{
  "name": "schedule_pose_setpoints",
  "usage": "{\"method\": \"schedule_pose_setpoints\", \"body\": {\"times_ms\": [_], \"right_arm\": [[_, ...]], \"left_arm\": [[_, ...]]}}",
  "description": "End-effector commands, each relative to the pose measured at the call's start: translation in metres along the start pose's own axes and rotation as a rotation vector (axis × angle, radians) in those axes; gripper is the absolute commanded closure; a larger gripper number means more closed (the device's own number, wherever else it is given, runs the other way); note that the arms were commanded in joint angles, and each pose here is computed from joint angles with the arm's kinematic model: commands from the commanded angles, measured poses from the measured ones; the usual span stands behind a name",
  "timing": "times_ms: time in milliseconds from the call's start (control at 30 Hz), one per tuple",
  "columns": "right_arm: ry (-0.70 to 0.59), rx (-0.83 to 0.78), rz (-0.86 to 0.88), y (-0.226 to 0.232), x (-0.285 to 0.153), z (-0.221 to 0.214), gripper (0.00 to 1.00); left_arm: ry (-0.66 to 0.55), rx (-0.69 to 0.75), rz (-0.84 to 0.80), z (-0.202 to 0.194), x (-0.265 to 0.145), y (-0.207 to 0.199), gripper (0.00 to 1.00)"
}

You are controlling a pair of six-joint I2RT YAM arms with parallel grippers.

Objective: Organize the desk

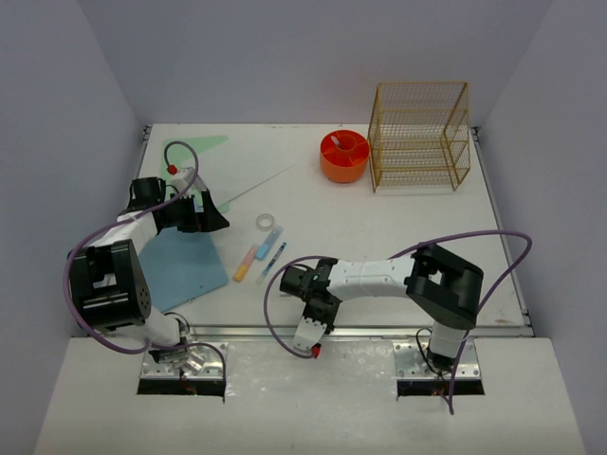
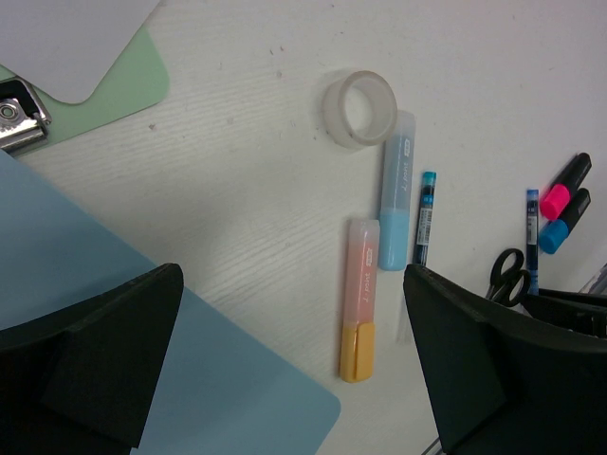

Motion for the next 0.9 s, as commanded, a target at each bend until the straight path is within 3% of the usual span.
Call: {"method": "schedule_pose_setpoints", "body": {"times_ms": [0, 367, 567, 700, 867], "right_arm": [[-0.014, -0.005, 0.056, 0.007, 0.017, -0.002, 0.72], [-0.066, 0.098, -0.013, -0.009, -0.031, 0.010, 1.00], [-0.130, 0.217, -0.155, -0.020, -0.089, 0.016, 1.00], [-0.227, 0.372, -0.355, -0.034, -0.143, 0.006, 1.00], [-0.387, 0.713, -0.734, -0.052, -0.196, -0.061, 1.00]], "left_arm": [[-0.036, 0.030, -0.013, 0.009, -0.002, -0.002, 0.00], [-0.043, 0.036, -0.003, 0.011, -0.006, -0.005, 0.00], [-0.052, 0.051, 0.006, 0.014, -0.008, -0.006, 0.00], [-0.060, 0.051, 0.002, 0.018, -0.009, -0.007, 0.00], [-0.101, 0.036, -0.023, 0.028, -0.010, -0.013, 0.00]]}}
Point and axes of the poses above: each gripper's point midway between its finger pads, its own x axis out along the fingers, its own y axis along the line the jaws close on, z = x × y, the point moved 9 cm from there along -x, back along the fingers, and after that the axes turned 3 degrees about -x, right-handed, at the moved point
